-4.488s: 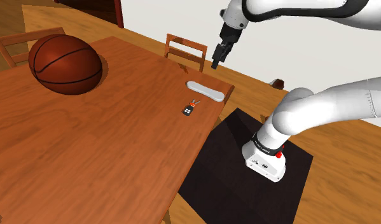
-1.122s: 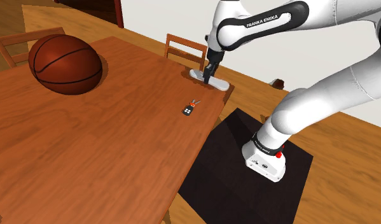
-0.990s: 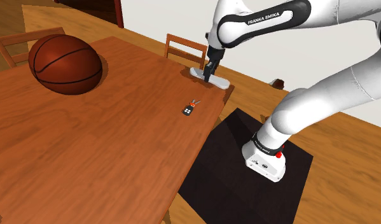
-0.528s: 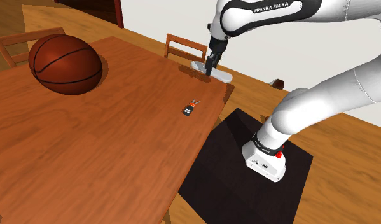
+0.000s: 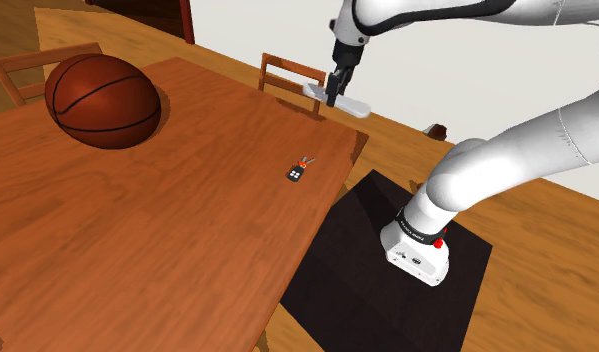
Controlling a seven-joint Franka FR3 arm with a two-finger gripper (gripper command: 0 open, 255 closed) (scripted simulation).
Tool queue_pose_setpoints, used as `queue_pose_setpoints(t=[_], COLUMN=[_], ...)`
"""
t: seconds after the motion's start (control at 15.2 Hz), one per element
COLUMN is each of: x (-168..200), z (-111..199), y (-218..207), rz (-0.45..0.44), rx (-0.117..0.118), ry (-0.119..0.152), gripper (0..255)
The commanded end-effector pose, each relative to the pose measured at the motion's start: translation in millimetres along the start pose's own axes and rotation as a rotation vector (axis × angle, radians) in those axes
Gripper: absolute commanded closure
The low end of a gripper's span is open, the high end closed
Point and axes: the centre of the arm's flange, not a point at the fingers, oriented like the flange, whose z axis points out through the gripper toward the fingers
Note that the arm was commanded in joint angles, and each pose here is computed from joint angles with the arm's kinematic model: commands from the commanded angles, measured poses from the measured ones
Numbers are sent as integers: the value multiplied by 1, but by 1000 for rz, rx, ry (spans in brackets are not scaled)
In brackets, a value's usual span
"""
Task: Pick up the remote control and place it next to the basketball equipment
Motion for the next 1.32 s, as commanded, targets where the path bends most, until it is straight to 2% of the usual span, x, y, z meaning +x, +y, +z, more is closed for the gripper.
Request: queue_pose_setpoints(t=[0.0, 1.25], x=[-1, -2], z=[-10, -110], y=[0, 2], rz=[0, 0], rx=[0, 0], ry=[0, 0], gripper=[255, 255])
